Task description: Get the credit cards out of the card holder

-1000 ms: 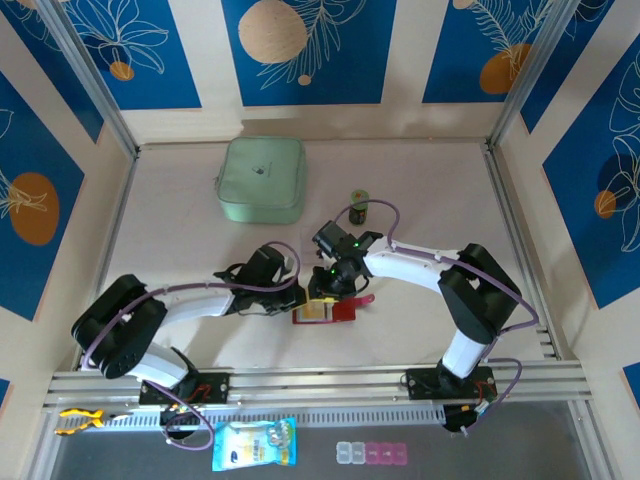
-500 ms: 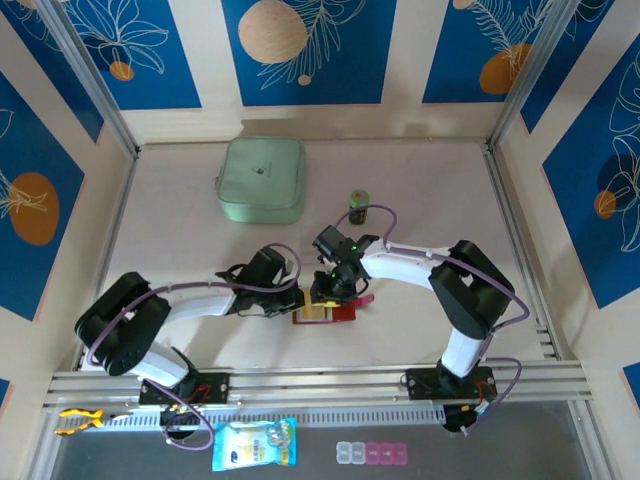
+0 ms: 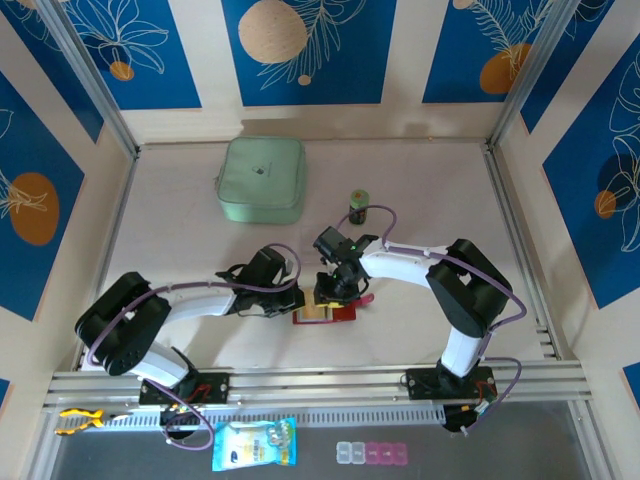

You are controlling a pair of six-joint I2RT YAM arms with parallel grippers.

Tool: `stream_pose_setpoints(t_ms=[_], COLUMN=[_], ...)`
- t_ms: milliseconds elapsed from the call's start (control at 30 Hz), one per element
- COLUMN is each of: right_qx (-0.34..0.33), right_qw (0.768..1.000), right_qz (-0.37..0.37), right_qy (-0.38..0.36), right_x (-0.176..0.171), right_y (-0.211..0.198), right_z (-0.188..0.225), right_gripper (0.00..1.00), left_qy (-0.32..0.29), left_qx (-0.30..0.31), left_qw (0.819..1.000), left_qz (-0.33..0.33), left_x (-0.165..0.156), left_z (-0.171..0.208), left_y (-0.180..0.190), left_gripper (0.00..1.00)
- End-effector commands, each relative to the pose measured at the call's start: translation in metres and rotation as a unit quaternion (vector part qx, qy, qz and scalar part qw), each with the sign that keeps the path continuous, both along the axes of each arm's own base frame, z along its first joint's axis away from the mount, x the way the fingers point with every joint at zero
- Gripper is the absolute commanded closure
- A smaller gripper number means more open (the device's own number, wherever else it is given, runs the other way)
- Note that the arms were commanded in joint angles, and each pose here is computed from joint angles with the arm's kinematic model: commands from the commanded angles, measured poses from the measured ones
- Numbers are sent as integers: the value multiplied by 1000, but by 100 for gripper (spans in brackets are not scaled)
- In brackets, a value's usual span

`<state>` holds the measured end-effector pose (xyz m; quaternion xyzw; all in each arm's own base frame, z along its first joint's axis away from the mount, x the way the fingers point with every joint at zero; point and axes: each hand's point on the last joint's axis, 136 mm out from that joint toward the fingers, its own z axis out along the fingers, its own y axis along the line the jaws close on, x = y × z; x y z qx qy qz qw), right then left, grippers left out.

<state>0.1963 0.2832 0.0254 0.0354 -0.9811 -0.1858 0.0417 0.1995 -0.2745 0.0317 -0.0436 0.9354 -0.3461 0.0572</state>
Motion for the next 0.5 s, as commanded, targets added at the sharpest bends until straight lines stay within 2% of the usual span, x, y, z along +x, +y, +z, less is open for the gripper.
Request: stream_pose_setpoints(t_ms=[0, 167, 300, 467], right_qx=[-21, -4, 21, 63], right_qw=[1000, 1000, 1000, 998], right_qz=[4, 5, 0, 5], right_qy=[-2, -9, -14, -18], right_x=[0, 0, 1, 0], right_y=[-9, -5, 2, 14], right_z=[3, 12, 21, 27], right_gripper=[69, 69, 68, 63], left_qy=[-1, -8, -19, -16], left_qx=[17, 6, 9, 20], left_qw=[1000, 1000, 1000, 1000], left_qz=[-5, -2, 2, 2], left_x=[-3, -1, 2, 1], left_z=[-5, 2, 9, 4], left_y=[4, 1, 3, 6], left_gripper=[98, 97, 89, 90])
